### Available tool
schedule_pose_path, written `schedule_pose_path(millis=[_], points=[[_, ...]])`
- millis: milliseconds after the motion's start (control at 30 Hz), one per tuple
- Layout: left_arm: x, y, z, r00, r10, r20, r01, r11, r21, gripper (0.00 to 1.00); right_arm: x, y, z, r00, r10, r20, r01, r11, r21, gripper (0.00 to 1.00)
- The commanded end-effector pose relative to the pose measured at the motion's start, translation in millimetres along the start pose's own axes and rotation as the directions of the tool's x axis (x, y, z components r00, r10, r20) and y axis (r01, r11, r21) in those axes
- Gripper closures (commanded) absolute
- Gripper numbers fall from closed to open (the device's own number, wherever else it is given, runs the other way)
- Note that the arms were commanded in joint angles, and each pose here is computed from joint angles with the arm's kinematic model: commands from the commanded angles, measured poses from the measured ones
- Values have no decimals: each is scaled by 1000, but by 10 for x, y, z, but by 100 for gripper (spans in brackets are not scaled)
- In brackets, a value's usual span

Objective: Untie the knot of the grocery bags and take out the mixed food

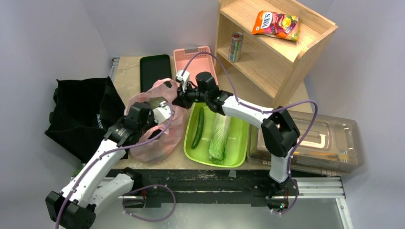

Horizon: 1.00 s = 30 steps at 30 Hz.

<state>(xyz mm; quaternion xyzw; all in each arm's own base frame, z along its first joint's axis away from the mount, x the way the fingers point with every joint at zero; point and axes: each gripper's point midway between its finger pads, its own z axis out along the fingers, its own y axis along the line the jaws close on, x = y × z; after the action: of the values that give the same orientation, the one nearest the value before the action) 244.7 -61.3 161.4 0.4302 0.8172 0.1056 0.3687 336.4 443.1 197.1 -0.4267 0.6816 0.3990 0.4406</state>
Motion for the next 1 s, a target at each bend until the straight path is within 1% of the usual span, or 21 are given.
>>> schedule_pose_path(millis=[0,67,133,200,233,333,433,467,500,567,633,667,700,767,833,900,967], points=[[284,218,-80,991,-116,-69,109,989,-100,6,-275,-20,-191,997,-56,56,56,998,6,100],[362,250,-133,994,-98,-52,92,989,-118,4,-284,-79,-215,997,-57,58,56,998,16,100],[448,231,-157,998,-46,-33,41,990,-136,2,-299,-136,-225,997,-56,60,55,998,26,100],[495,250,-202,1000,-3,-12,1,985,-172,2,-314,-206,-236,997,-54,61,52,998,38,100],[508,279,-233,1000,-2,-1,2,980,-198,2,-319,-242,-237,997,-50,62,48,998,44,100],[522,386,-320,999,-28,18,31,962,-271,2,-352,-329,-248,997,-43,67,39,998,59,100],[477,585,-394,992,-122,43,129,920,-369,5,-367,-332,-239,997,-40,68,36,998,52,100],[409,629,-423,984,-163,68,177,911,-373,6,-363,-329,-237,997,-34,67,31,998,51,100],[322,640,-430,975,-203,93,223,909,-351,7,-361,-329,-239,997,-31,65,28,998,51,100],[36,600,-467,947,-270,175,308,919,-246,9,-372,-290,-228,997,-33,65,30,999,36,100],[-317,522,-509,911,-295,287,339,934,-114,15,-376,-238,-218,997,-36,65,35,999,22,100],[-497,463,-545,891,-293,348,327,944,-43,18,-385,-197,-216,997,-41,65,41,999,10,100],[-661,345,-574,876,-270,399,275,960,46,22,-386,-163,-213,997,-46,62,46,999,2,100],[-879,114,-640,860,-224,459,156,971,181,24,-371,-70,-205,997,-59,54,60,998,-21,100],[-923,-201,-699,866,-123,485,-26,957,288,26,-333,53,-189,996,-82,44,84,995,-45,100],[-831,-588,-709,860,28,509,-236,908,348,29,-291,163,-173,993,-109,38,111,992,-66,100],[-604,-897,-659,850,153,504,-382,838,389,34,-245,250,-149,991,-132,30,134,988,-82,100]])
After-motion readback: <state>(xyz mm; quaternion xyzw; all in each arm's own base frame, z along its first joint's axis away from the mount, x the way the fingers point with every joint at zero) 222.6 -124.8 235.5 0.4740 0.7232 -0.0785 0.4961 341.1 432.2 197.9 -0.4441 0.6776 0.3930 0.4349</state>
